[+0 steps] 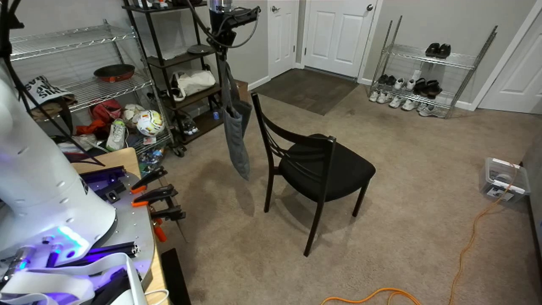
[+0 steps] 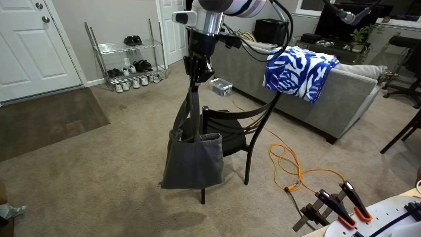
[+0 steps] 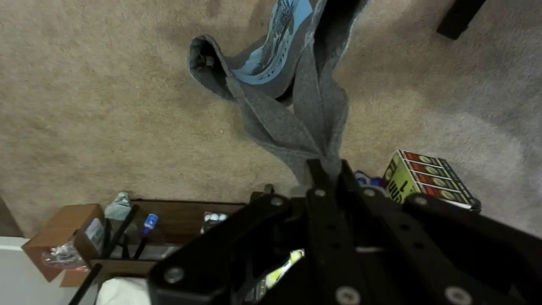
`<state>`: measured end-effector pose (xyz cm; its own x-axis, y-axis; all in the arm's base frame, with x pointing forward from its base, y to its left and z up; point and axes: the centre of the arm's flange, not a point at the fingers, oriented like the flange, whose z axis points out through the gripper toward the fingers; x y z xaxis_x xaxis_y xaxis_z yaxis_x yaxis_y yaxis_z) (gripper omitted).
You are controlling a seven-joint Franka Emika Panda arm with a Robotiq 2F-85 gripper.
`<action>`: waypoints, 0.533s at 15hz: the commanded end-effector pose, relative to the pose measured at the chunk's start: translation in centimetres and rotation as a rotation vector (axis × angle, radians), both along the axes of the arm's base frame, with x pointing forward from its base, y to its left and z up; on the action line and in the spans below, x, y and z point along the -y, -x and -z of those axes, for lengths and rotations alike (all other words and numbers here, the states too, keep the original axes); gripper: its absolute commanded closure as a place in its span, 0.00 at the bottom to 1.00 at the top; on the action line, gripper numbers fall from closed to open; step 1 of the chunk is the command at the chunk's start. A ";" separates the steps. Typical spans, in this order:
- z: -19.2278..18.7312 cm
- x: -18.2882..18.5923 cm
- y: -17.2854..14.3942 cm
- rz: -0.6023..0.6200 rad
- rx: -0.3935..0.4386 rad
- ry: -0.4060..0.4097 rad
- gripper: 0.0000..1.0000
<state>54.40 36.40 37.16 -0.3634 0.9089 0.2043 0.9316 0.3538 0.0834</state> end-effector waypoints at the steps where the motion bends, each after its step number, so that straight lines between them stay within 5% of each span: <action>1: 2.2 0.6 3.7 -0.089 -0.009 0.040 0.98; 8: 7.5 2.7 9.7 -0.061 -0.068 0.103 0.98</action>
<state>48.35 35.95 29.79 -0.4094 0.8964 0.1696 0.9062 0.4212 -0.0386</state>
